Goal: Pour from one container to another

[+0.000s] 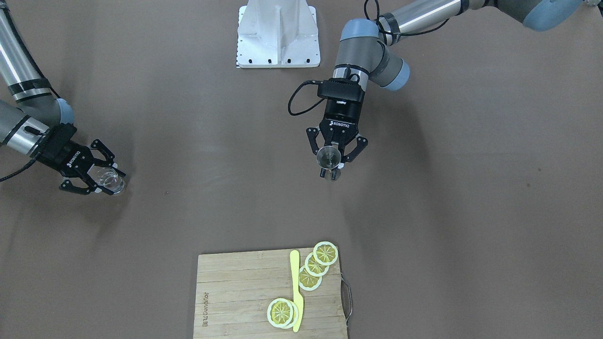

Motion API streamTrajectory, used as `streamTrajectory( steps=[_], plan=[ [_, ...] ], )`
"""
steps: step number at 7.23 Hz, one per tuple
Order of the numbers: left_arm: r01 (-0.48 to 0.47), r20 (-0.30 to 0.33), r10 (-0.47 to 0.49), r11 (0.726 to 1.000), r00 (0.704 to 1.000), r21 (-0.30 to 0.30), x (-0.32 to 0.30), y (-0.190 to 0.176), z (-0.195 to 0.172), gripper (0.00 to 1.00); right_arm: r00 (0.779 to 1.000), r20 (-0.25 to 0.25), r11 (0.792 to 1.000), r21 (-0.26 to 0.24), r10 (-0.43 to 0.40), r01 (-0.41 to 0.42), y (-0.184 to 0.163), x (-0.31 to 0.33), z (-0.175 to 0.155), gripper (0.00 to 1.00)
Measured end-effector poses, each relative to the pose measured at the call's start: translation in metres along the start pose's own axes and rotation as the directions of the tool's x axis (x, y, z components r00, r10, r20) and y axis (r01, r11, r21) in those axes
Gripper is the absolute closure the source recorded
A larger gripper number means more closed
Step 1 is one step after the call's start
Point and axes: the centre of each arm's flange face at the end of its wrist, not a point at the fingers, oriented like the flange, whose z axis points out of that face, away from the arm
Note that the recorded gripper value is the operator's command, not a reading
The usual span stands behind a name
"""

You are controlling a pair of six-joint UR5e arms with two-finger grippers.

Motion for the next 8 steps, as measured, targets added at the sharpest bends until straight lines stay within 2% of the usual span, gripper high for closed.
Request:
streamTrajectory(
  steps=[1,4,6,8],
  plan=[
    [0.019,-0.018,-0.019,1.0,1.0,0.018,-0.001,-0.002,-0.002,1.0,1.0,-0.001,1.0,0.0,0.0,0.0,0.0,0.0,0.0,0.55],
    [0.024,-0.078,-0.025,1.0,0.997,-0.015,0.009,0.02,0.0,1.0,1.0,-0.001,1.0,-0.001,0.001,-0.001,0.0,0.0,0.0,0.55],
    [0.022,-0.128,-0.023,1.0,0.992,-0.006,0.018,0.032,-0.005,1.0,1.0,-0.001,1.0,-0.001,0.001,-0.001,-0.001,0.0,0.001,0.55],
    [0.028,-0.193,-0.03,1.0,0.981,-0.011,0.03,0.034,-0.014,1.0,1.0,0.0,1.0,0.01,0.007,-0.007,-0.009,0.001,0.001,0.67]
  ],
)
